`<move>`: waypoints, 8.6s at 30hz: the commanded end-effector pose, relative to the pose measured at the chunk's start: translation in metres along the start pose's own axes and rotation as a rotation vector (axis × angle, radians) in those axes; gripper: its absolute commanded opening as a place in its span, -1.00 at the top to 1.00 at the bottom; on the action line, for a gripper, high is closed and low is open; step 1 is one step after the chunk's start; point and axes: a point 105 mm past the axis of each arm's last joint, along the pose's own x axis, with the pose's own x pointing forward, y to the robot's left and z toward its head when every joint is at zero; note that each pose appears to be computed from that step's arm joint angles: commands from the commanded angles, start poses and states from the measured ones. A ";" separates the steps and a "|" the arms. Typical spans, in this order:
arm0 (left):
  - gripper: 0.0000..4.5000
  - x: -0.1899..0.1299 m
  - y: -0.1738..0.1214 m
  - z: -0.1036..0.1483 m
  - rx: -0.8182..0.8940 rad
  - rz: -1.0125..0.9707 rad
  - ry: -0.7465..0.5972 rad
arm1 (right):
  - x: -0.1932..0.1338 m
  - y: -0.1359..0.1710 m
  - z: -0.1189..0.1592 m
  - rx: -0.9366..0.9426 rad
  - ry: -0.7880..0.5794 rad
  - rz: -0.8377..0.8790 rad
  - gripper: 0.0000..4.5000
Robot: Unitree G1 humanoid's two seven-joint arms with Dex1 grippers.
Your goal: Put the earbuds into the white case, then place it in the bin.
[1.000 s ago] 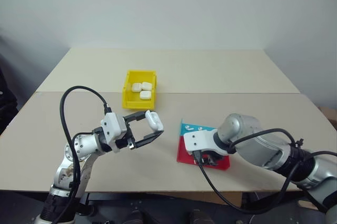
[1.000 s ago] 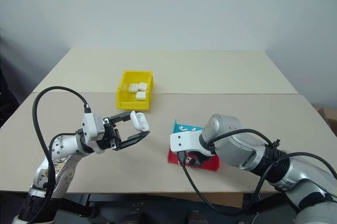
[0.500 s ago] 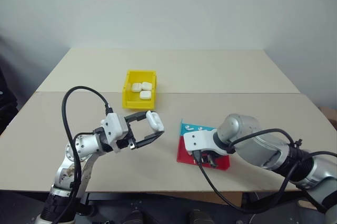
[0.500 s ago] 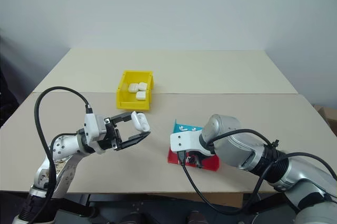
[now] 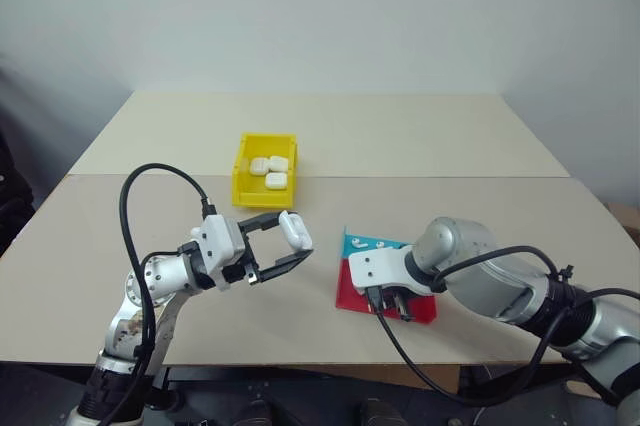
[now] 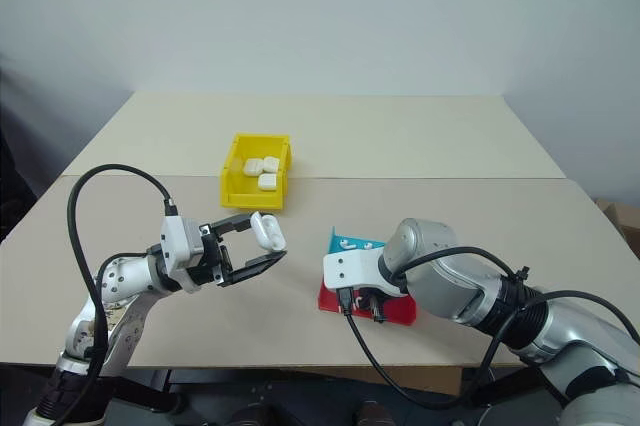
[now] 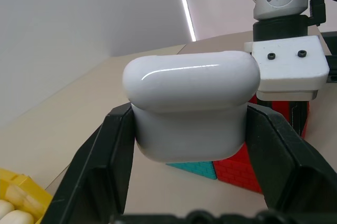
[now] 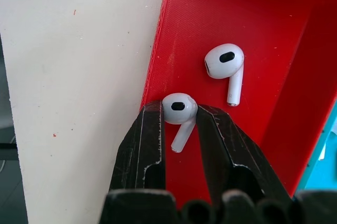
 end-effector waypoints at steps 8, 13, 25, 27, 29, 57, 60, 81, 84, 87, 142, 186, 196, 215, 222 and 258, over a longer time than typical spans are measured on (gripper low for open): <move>-0.25 0.006 0.006 0.030 0.023 0.006 -0.101 | -0.054 -0.009 0.010 0.076 -0.176 -0.123 0.57; -0.25 0.015 0.008 0.057 -0.032 -0.019 -0.222 | -0.121 -0.016 0.008 0.172 -0.445 -0.280 0.57; -0.25 0.036 -0.003 0.112 -0.210 -0.278 -0.389 | -0.225 -0.006 0.024 -0.029 -1.136 -0.579 0.57; -0.25 0.035 -0.008 0.114 -0.211 -0.323 -0.387 | -0.231 0.000 0.028 -0.075 -1.235 -0.572 0.57; -0.25 0.034 -0.011 0.116 -0.219 -0.348 -0.407 | -0.238 0.001 0.032 -0.112 -1.340 -0.571 0.57; -0.25 0.035 -0.031 0.112 -0.207 -0.417 -0.446 | -0.199 0.003 0.082 -0.242 -1.596 -0.148 0.57; -0.25 0.036 -0.030 0.112 -0.202 -0.418 -0.447 | -0.193 0.003 0.084 -0.234 -1.590 -0.135 0.57; -0.25 0.037 -0.027 0.114 -0.207 -0.402 -0.462 | -0.178 0.001 0.087 -0.239 -1.559 -0.154 0.57; -0.25 0.038 -0.027 0.113 -0.207 -0.401 -0.462 | -0.174 0.002 0.087 -0.248 -1.531 -0.144 0.57; -0.25 0.038 -0.027 0.112 -0.205 -0.399 -0.461 | -0.170 0.002 0.088 -0.261 -1.498 -0.140 0.34; -0.25 -0.022 -0.041 0.020 -0.111 -0.143 -0.015 | -0.049 -0.108 -0.011 0.018 0.018 -0.091 -0.19; -0.25 -0.017 -0.039 0.021 -0.105 -0.130 -0.016 | -0.016 -0.103 -0.017 0.005 0.071 -0.084 0.19; -0.25 -0.017 -0.037 0.021 -0.102 -0.128 -0.015 | -0.015 -0.102 -0.019 0.010 0.074 -0.084 0.19; -0.25 -0.016 -0.037 0.018 -0.094 -0.132 -0.006 | -0.012 -0.100 -0.022 0.026 0.091 -0.076 0.19; -0.25 -0.016 -0.037 0.018 -0.093 -0.132 -0.008 | -0.010 -0.099 -0.024 0.023 0.102 -0.077 0.19; -0.25 0.025 -0.013 0.065 -0.063 -0.186 -0.223 | -0.196 -0.055 0.013 0.417 -0.906 -0.261 0.59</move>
